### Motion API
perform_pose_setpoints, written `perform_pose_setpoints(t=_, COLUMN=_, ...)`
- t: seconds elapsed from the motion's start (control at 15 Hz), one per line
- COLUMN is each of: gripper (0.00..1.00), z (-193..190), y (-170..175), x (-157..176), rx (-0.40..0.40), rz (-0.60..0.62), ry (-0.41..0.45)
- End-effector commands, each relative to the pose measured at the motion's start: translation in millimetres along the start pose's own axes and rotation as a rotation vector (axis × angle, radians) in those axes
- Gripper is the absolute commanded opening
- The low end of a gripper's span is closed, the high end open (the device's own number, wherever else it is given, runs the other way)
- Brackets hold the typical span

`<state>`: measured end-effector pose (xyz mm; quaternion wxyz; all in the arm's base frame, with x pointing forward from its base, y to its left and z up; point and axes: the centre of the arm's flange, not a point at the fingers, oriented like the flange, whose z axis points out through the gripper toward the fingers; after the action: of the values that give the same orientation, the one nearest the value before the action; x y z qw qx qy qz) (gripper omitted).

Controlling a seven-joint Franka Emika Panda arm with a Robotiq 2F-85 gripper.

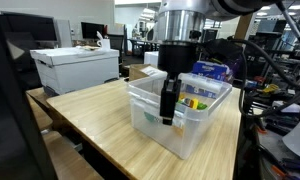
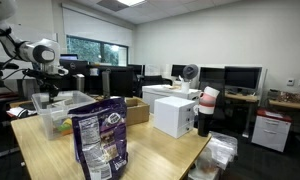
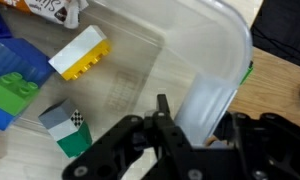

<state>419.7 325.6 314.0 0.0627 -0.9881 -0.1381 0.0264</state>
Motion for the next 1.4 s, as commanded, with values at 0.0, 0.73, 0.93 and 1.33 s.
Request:
perform_pose_setpoints(t=0.0, gripper=0.09, z=-19.0, y=-0.5, x=6.3, rx=0.118, rz=-0.063, ry=0.06)
perform_pose_setpoints(t=0.73, gripper=0.08, z=-66.3, y=6.5, x=27.5, rx=0.307, rz=-0.099, ry=0.203)
perform_pose_setpoints(t=0.93, gripper=0.08, z=-73.2, y=15.3, x=31.0, rx=0.362, rz=-0.079, ry=0.229)
perform_pose_setpoints(t=1.33, gripper=0.07, z=-91.9, y=27.6, x=37.0, rx=0.464, rz=-0.03, ry=0.309)
